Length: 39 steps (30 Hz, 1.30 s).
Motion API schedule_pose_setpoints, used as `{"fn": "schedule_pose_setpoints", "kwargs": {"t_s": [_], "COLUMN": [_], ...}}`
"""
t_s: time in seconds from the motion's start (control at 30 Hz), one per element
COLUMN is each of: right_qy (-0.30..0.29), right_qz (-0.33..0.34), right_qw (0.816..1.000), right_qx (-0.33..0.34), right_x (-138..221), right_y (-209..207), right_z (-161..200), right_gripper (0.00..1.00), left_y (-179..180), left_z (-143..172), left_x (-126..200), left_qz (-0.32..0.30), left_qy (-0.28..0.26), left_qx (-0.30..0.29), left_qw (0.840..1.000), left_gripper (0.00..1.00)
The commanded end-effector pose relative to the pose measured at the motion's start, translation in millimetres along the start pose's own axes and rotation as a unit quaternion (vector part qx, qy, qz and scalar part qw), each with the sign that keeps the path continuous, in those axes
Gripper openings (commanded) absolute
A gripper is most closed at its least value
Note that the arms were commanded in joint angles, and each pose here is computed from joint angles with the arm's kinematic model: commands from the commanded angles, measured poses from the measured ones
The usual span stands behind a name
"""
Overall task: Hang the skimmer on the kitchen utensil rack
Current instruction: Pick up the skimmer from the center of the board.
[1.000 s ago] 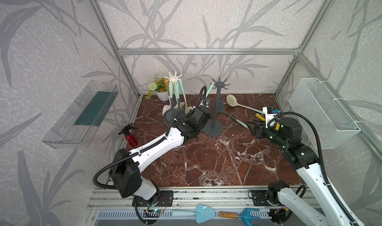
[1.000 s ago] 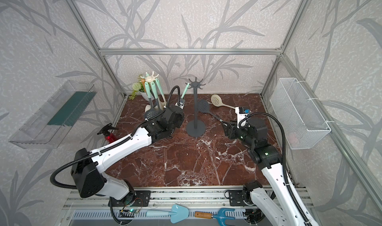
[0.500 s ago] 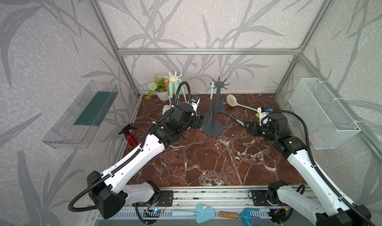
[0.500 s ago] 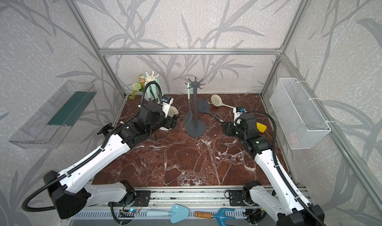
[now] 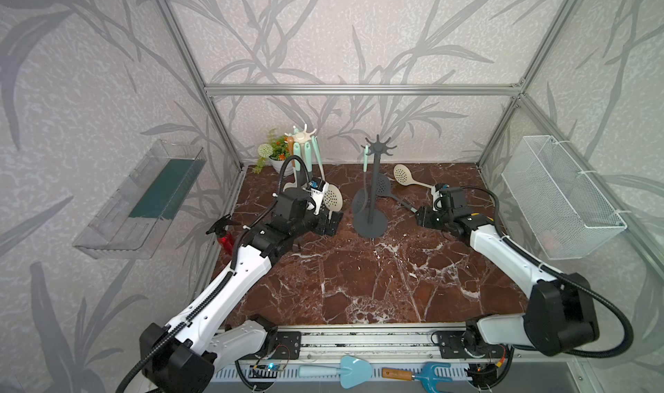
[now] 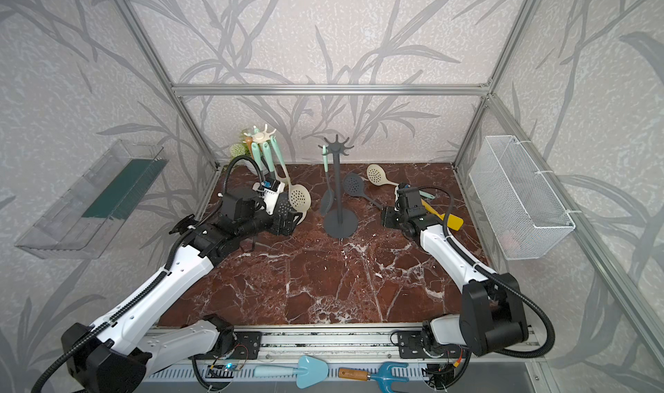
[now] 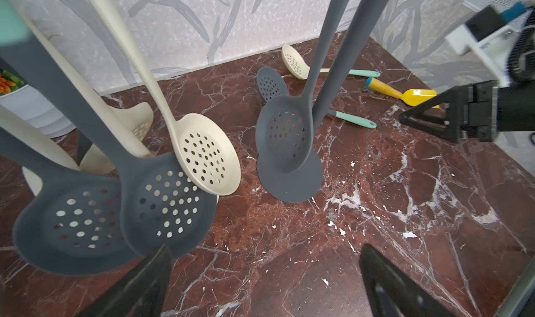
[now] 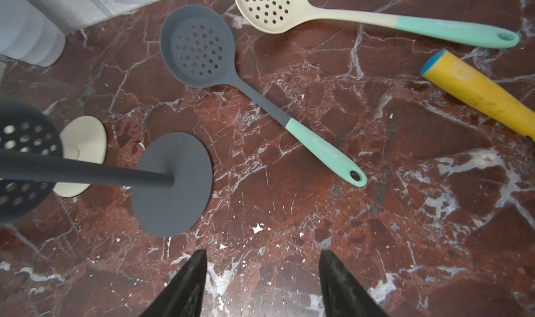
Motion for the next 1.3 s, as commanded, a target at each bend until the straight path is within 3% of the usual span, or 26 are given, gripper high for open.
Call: {"fn": "schedule_pose_setpoints", "kwargs": {"t_s": [0.0,0.2,0.43,0.6,1.0,1.27], "right_qy": [-0.01,0.014,0.099,0.142,0.196,0.22], "right_qz": [0.005,0.013,-0.009,-0.022,-0.007,-0.005], "right_qw": [1.0,1.0,0.987,0.978,0.965,0.954], "right_qx": [-0.008,0.023,0.123,0.151,0.175,0.202], "right_x": [-16,-50,-103,-132,-172,-179], "right_y": [-5,-10,-13,-13,-22,-10], "right_z": [-25,-46,-57,-57,-52,-40], "right_gripper": [0.61,0.6,0.59,0.58,0.55,0.41], "left_y": [-8,-6,2,7,14,18], "left_z": [-3,-1,-7,-9,-11,-12], "left_x": [9,6,7,3,-1,-1], "left_qz": [0.053,0.078,0.09,0.09,0.083,0.071], "left_qy": [-0.015,-0.002,-0.011,-0.01,-0.011,-0.015], "left_qx": [-0.012,-0.005,0.02,0.034,0.049,0.05], "left_qw": [0.998,0.997,0.996,0.995,0.995,0.996], "left_gripper": [0.99,0.99,0.99,0.98,0.97,0.96]}}
Point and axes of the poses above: each gripper's point midway between its finger pads, its own x axis back along the fingers, its own y axis along the line the jaws close on, z = x × y, the point moved 7 cm from there along x, back along the fingers, and after that the axes turned 15 degrees about x, right-handed, at the moved point
